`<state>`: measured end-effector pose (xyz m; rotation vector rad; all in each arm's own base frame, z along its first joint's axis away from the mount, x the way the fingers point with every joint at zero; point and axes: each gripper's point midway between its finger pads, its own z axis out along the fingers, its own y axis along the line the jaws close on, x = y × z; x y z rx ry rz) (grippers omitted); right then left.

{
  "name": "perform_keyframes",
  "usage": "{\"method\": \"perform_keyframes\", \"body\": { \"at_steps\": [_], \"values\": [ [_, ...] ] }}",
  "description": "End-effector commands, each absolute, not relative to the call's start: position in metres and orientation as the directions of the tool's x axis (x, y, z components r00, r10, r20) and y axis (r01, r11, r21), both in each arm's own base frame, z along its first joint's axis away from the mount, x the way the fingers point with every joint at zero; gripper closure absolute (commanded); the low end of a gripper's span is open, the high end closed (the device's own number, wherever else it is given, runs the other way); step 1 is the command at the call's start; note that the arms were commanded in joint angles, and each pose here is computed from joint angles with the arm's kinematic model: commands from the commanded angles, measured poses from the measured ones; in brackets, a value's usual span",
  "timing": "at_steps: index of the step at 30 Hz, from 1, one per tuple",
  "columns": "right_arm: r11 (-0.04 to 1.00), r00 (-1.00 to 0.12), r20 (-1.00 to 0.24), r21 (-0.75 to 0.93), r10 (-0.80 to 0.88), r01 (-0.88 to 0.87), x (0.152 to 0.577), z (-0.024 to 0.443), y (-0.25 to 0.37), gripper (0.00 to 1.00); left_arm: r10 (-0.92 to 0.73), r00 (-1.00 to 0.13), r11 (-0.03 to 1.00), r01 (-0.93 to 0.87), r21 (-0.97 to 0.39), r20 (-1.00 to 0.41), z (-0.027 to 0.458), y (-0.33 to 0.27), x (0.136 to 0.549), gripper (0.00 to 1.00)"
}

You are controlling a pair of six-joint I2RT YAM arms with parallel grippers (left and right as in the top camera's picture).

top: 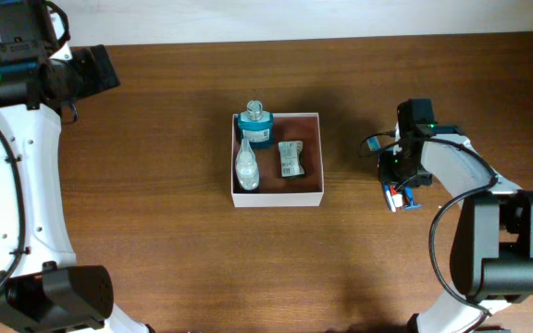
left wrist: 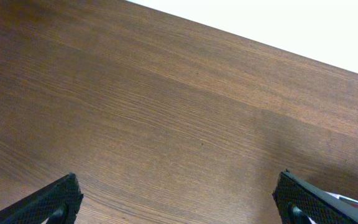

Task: Pack container
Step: 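Grasp the teal toothpaste tube with the right gripper, then carry the toothpaste tube into the pink box beside the soap box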

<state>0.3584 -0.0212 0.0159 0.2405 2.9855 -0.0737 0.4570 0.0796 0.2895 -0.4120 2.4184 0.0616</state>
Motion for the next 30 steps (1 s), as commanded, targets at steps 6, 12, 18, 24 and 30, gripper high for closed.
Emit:
{"method": "perform_keyframes", "body": {
  "at_steps": [6, 12, 18, 24, 30],
  "values": [
    [0.988, -0.984, -0.108, -0.042, 0.140, 0.146, 0.356, -0.004, -0.021, 0.79, -0.283, -0.720, 0.948, -0.310, -0.072, -0.634, 0.290, 0.079, 0.458, 0.00],
    [0.988, -0.984, -0.113, -0.041, 0.141, 0.146, 0.360, 0.001, -0.021, 0.96, -0.283, -0.720, 0.948, -0.310, -0.072, -0.634, 0.290, 0.079, 0.458, 0.00],
    [0.988, -0.982, -0.119, -0.032, 0.144, 0.149, 0.374, 0.043, -0.020, 0.96, -0.283, -0.720, 0.948, -0.310, -0.072, -0.634, 0.290, 0.079, 0.458, 0.00],
    [0.992, -0.977, -0.196, 0.114, 0.082, 0.061, 0.392, 0.112, 0.028, 0.96, -0.283, -0.720, 0.948, -0.310, -0.072, -0.634, 0.290, 0.079, 0.458, 0.00],
    [0.968, -0.953, -0.303, 0.233, -0.019, -0.093, 0.403, 0.141, 0.116, 0.96, -0.283, -0.720, 0.948, -0.310, -0.072, -0.634, 0.290, 0.079, 0.458, 0.00]
  ]
}}
